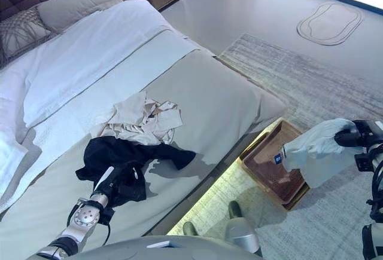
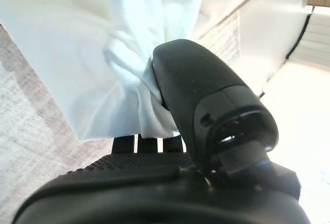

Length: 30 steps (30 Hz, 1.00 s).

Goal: Pick up the clothes from the bed and place them into the basket

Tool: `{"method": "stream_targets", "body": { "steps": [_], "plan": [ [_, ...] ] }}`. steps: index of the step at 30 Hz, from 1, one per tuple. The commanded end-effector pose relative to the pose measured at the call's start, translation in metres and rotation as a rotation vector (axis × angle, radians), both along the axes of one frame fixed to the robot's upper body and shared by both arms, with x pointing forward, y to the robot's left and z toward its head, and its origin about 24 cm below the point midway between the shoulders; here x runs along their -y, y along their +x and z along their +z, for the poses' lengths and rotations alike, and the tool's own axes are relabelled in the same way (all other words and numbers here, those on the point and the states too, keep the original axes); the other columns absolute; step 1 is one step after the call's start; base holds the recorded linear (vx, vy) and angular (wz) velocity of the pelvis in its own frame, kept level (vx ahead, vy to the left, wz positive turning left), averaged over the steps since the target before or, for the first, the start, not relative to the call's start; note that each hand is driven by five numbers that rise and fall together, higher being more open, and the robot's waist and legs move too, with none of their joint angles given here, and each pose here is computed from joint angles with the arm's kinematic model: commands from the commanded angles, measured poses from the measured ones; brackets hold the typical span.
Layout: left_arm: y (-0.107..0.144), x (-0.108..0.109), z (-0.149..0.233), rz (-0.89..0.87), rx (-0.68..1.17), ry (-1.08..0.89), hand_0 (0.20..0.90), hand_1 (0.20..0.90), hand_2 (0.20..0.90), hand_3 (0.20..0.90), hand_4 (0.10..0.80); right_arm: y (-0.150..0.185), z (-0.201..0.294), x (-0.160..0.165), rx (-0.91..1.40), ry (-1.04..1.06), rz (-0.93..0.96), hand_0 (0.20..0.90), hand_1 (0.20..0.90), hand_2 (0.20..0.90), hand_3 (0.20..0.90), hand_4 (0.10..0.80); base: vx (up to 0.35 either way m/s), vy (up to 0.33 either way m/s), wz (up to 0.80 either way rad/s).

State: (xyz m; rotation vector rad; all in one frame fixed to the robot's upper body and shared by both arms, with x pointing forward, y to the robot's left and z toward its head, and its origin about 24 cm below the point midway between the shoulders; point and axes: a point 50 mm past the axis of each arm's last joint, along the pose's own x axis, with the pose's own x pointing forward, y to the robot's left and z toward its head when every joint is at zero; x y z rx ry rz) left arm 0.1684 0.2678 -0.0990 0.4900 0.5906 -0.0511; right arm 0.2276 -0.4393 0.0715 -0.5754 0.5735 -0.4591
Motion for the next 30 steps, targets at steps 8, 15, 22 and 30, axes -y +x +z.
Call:
{"method": "stream_targets", "body": {
  "steps": [8, 15, 22, 30],
  "plan": [
    [0.038, -0.005, 0.031, -0.038, 0.19, 0.023, 0.9, 0.9, 0.9, 0.9, 0.8, 0.019, 0.018, -0.005, 0.119, -0.025, 0.005, 0.9, 0.9, 0.9, 0.9, 0.8, -0.02, 0.0, 0.01],
    [0.034, -0.007, 0.029, -0.014, 0.184, 0.028, 0.9, 0.9, 0.9, 0.9, 0.8, 0.018, 0.005, -0.011, 0.093, 0.016, 0.042, 0.9, 0.9, 0.9, 0.9, 0.8, 0.013, -0.017, 0.06],
    [0.031, -0.011, 0.027, 0.018, 0.172, 0.047, 0.9, 0.9, 0.9, 0.9, 0.8, 0.044, 0.018, -0.038, 0.231, 0.037, 0.143, 0.9, 0.9, 0.9, 0.9, 0.8, 0.019, -0.029, 0.06],
    [0.026, -0.01, 0.023, 0.075, 0.181, 0.038, 0.9, 0.9, 0.9, 0.9, 0.8, 0.086, 0.055, -0.087, 0.422, -0.066, 0.312, 0.9, 0.9, 0.9, 0.9, 0.8, 0.009, 0.005, 0.15]
  ]
}}
